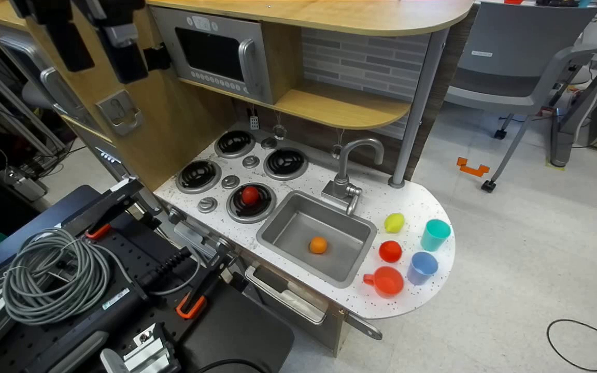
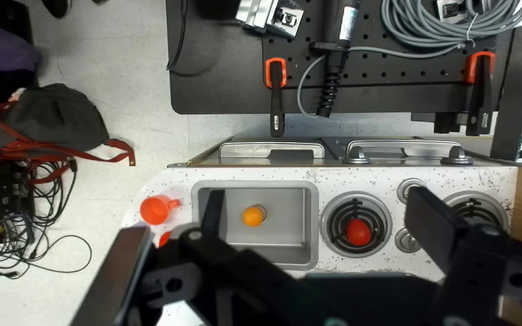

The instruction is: Remove the orange bowl from the sink and put it on the stove

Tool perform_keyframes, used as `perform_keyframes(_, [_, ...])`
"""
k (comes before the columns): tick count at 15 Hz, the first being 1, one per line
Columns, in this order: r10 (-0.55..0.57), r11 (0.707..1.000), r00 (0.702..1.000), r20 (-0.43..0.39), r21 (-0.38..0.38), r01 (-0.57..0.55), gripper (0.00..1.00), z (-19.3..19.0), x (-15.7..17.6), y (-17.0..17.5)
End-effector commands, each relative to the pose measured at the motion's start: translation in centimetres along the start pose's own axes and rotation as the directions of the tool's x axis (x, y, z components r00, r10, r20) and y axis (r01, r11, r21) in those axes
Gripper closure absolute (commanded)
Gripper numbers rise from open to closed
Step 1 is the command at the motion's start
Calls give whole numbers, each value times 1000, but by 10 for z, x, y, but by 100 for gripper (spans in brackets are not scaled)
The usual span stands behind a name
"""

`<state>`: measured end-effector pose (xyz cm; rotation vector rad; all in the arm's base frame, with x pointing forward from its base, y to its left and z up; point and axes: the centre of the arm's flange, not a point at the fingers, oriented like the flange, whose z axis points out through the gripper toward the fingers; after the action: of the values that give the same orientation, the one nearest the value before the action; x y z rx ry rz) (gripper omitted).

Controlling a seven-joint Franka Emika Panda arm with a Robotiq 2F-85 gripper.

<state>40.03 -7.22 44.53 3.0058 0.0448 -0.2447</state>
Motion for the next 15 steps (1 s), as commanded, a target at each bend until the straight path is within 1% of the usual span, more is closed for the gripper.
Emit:
perform_keyframes(1, [0,1000,1000,0,0,0,0,0,0,0])
perform_keyframes(9, [0,1000,1000,0,0,0,0,0,0,0])
perform_keyframes(11, [-1,1000,1000,1,25,1,0,7,8,0])
perform_keyframes(15, [14,999,1000,-6,48,-13,0,30,29,5])
